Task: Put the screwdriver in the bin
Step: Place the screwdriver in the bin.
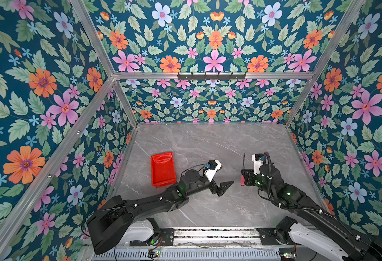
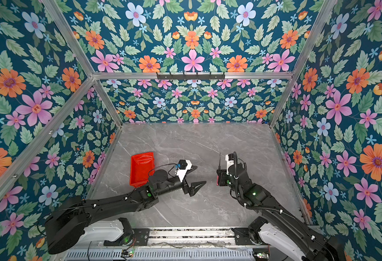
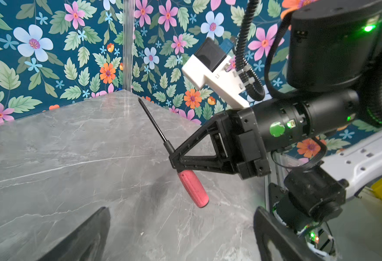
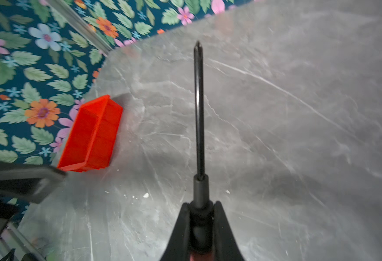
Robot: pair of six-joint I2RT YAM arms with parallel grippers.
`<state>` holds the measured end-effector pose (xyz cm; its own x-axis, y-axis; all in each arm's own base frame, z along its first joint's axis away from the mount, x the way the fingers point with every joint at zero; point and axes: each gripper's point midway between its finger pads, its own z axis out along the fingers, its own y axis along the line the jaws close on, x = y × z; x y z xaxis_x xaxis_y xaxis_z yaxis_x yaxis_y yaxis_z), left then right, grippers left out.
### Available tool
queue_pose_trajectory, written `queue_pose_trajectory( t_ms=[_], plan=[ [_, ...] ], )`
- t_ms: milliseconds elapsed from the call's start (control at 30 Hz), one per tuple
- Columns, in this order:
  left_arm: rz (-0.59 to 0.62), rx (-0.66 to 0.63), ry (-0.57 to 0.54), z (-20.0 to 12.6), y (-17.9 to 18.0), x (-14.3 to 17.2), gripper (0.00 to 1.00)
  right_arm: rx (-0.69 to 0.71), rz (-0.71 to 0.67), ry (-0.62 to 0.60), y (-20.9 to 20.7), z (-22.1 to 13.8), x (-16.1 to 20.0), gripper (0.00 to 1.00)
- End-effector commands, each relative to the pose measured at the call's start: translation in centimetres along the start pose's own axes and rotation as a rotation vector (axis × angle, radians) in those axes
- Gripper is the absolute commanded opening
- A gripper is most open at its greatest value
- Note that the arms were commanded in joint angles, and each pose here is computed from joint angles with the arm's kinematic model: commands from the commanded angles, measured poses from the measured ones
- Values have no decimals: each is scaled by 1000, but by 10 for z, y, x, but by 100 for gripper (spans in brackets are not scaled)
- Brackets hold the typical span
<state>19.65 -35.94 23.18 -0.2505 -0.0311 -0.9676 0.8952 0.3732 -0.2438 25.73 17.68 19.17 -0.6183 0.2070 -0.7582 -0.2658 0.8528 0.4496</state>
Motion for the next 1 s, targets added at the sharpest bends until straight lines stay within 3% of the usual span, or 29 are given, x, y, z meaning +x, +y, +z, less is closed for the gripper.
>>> queue_pose_trajectory(
  t_ms=[0, 200, 433, 967],
  plan=[
    [-59, 15, -88, 2, -3, -22, 100, -167, -57, -126, 37, -8, -33, 0],
    [-87, 12, -138, 6, 1, -34, 99, -347, -119, -178, 75, -17, -50, 0],
    [-108, 27, -141, 11, 2, -36, 91, -446, -171, -228, 98, -24, -65, 0],
    [-138, 65, -139, 20, 2, -37, 54, -512, -160, -256, 109, -30, -70, 0]
  ],
)
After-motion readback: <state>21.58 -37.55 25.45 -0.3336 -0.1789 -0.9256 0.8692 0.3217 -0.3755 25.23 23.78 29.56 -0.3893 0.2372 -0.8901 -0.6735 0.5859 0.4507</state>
